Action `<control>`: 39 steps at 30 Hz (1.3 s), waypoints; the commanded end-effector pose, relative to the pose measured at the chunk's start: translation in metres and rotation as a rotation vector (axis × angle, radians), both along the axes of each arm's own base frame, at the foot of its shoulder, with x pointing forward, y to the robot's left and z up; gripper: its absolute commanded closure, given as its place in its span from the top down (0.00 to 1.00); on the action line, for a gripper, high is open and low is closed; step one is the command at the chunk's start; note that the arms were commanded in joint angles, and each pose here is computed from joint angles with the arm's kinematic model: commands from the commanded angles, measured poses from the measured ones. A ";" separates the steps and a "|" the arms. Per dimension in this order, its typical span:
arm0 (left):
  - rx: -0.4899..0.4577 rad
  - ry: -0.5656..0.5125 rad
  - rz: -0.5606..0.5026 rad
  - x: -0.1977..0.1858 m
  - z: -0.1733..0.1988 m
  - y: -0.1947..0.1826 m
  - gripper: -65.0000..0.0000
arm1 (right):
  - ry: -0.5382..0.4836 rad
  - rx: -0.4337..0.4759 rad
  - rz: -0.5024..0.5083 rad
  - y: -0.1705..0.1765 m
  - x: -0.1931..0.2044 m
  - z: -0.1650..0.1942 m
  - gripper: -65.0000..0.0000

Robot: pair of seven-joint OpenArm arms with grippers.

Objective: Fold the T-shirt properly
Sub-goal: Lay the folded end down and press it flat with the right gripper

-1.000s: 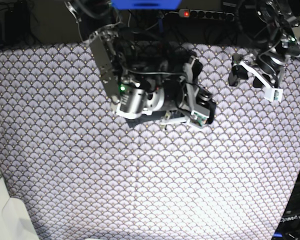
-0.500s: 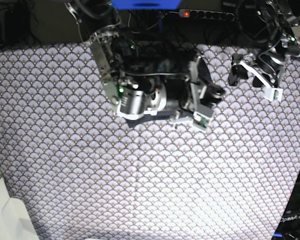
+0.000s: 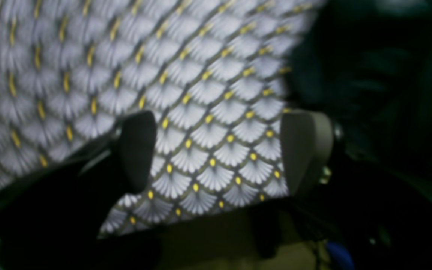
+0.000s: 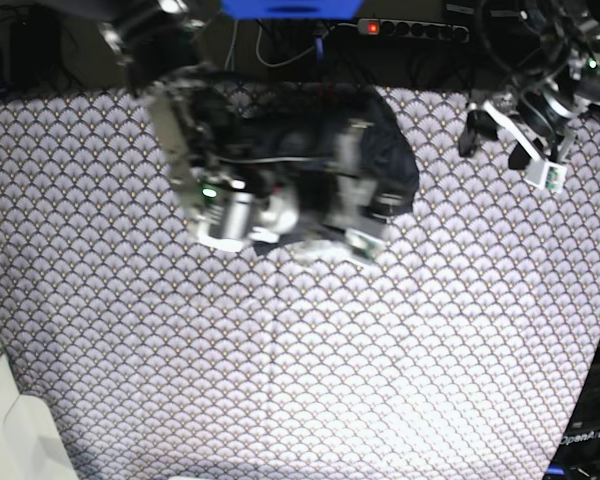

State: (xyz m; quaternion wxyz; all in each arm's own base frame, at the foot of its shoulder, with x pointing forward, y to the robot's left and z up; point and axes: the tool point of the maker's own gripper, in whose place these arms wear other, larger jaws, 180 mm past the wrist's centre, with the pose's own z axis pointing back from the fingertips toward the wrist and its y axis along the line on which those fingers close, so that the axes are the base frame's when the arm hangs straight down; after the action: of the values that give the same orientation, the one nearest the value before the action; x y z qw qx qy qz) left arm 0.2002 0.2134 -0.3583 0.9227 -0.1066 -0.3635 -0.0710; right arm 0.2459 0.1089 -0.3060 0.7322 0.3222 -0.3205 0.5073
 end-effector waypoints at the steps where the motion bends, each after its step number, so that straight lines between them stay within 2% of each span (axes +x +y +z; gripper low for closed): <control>1: 0.004 -0.030 -0.006 0.003 0.009 -0.002 0.78 | -0.036 0.070 0.007 0.004 0.005 0.020 0.12; 3: -0.001 -0.034 -0.017 0.005 0.009 -0.007 0.78 | -0.041 0.027 0.000 -0.013 0.003 0.010 0.07; 5: -0.025 -0.031 -0.034 0.007 0.006 -0.019 0.78 | -0.060 0.022 -0.007 -0.024 0.000 0.010 0.06; 11: -0.081 -0.086 -0.054 0.026 0.015 -0.045 0.78 | -0.055 0.007 -0.060 -0.057 -0.001 -0.002 0.05; 18: -0.123 -0.130 -0.108 0.047 0.023 -0.071 0.78 | -0.014 -0.004 -0.091 -0.078 -0.001 -0.024 0.06; 26: -0.118 -0.059 -0.099 0.068 -0.008 -0.081 0.78 | 0.108 -0.030 -0.181 -0.108 0.008 -0.072 0.06; 29: -0.125 -0.024 -0.090 0.081 -0.022 -0.081 0.78 | 0.136 -0.070 -0.205 -0.123 0.013 -0.086 0.06; 34: -0.165 0.012 -0.086 0.097 -0.036 -0.085 0.78 | 0.136 -0.076 -0.207 -0.125 0.014 -0.087 0.06; 39: -0.179 -0.018 -0.091 0.113 -0.026 -0.088 0.78 | 0.123 -0.065 -0.194 -0.119 0.012 -0.081 0.06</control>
State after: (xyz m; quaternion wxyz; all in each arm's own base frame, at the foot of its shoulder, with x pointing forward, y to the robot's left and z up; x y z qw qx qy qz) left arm 0.3014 0.1263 -0.4003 0.9144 -0.2012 -0.3426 -0.0771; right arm 0.2507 -0.0096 -0.3956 0.8110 0.3009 -0.2745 0.4200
